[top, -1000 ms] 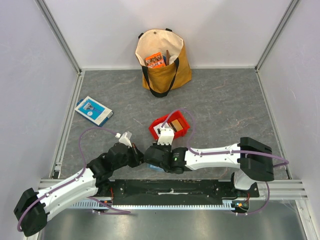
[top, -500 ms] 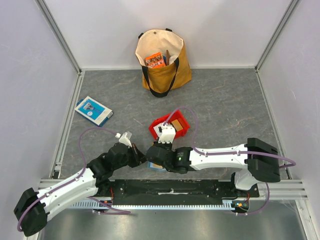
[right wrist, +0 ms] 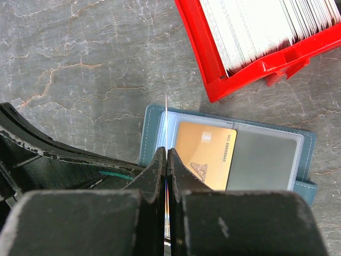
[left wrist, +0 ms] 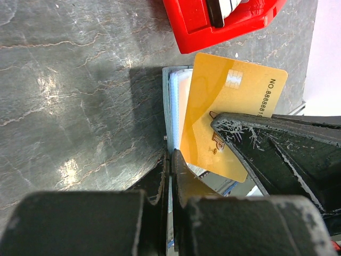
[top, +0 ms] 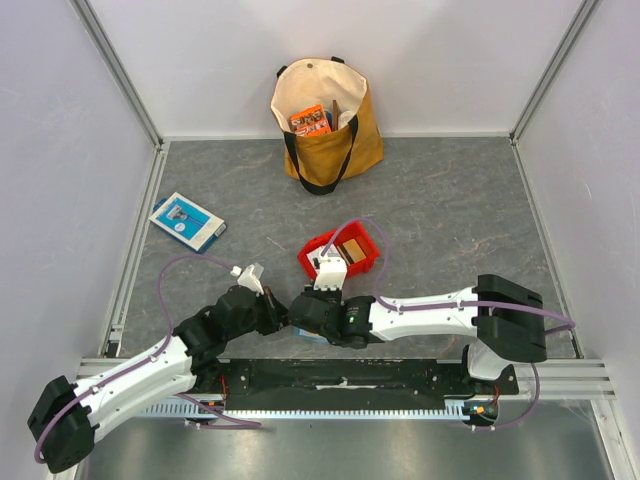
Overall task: Put the credit cards into the card holder
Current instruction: Turn over the card slot in the card holder.
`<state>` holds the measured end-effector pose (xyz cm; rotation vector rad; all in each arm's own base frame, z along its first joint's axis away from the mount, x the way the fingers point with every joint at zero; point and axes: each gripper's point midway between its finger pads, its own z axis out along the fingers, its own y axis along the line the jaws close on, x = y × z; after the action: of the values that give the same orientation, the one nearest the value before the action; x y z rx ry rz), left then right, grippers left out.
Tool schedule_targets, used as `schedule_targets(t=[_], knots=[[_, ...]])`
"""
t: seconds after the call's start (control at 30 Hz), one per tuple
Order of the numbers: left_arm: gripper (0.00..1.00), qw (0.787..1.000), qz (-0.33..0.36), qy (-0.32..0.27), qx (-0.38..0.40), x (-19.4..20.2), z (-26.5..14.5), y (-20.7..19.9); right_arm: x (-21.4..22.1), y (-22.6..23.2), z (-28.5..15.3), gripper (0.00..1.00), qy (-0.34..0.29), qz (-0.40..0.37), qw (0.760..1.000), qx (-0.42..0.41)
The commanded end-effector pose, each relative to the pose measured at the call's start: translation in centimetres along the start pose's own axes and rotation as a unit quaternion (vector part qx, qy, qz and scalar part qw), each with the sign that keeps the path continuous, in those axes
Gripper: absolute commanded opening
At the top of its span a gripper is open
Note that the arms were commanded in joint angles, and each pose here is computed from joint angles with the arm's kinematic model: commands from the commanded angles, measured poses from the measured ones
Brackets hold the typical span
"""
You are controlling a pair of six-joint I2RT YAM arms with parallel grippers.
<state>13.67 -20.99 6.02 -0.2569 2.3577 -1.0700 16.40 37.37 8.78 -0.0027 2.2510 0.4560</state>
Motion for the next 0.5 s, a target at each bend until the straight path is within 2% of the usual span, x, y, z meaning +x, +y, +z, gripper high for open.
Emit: schedule_targets(t=[0.0,0.27,0.47], knots=[[0.02,1.0,-0.005,-0.013,0.018,-0.7,-0.2,-1.3,-0.6,0.7,0.3,0.0,-0.012,0.019,1.0,-0.002],[0.02,1.0,-0.007,-0.013,0.019,-0.8,-0.2,-1.3,-0.1,1.0,0.6,0.0,0.0,0.031,1.0,0.007],[0.02,1.0,-0.007,-0.012,0.018,-0.7,-0.2,-1.2,0.4,0.5,0.5,0.0,0.022,0.075,0.997,0.022]])
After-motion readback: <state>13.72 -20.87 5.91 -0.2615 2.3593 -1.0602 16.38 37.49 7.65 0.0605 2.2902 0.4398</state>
